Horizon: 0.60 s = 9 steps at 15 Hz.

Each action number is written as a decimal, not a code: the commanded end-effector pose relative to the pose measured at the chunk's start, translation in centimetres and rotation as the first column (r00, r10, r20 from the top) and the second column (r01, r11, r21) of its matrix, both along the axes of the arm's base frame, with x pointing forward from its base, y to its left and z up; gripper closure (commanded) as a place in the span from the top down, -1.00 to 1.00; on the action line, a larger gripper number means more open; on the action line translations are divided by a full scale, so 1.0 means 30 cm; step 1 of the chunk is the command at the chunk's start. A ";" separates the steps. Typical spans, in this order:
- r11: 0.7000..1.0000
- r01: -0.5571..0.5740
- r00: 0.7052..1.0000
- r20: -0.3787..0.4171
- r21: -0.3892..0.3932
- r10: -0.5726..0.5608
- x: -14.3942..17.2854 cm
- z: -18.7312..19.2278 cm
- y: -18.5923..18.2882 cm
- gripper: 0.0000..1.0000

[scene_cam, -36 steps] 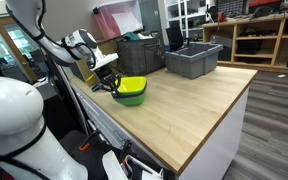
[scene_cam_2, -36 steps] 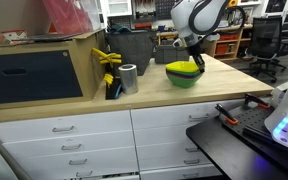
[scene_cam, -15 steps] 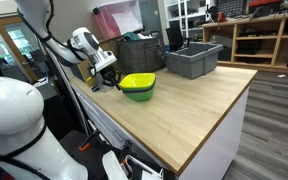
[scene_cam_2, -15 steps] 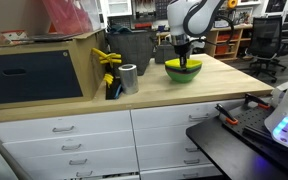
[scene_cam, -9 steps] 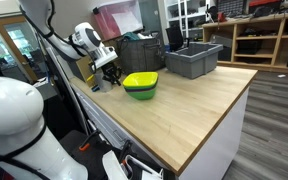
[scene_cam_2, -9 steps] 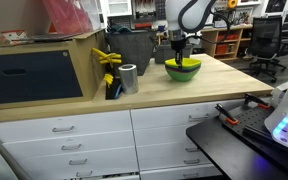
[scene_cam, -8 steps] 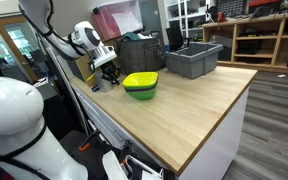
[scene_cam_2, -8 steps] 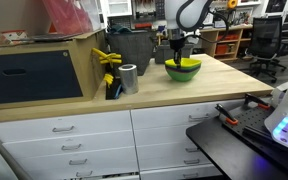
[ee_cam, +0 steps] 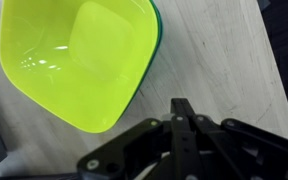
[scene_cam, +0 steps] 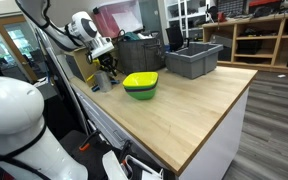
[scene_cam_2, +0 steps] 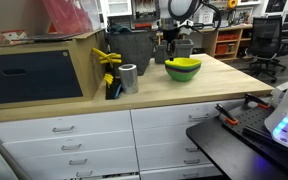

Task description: Stack the bowls together then move the stack backwards.

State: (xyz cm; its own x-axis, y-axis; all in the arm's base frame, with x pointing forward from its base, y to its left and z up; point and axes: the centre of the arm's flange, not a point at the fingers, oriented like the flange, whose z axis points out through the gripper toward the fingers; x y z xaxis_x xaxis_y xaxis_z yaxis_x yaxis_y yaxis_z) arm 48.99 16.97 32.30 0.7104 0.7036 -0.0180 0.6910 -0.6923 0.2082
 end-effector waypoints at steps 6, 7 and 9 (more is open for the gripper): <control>0.990 -0.005 1.000 -0.014 -0.139 0.003 0.004 -0.017 -0.088 -1.00; 0.988 -0.006 1.000 -0.016 -0.156 0.004 0.000 -0.024 -0.097 -1.00; 0.984 -0.014 1.000 -0.029 -0.178 0.009 -0.015 -0.050 -0.116 -1.00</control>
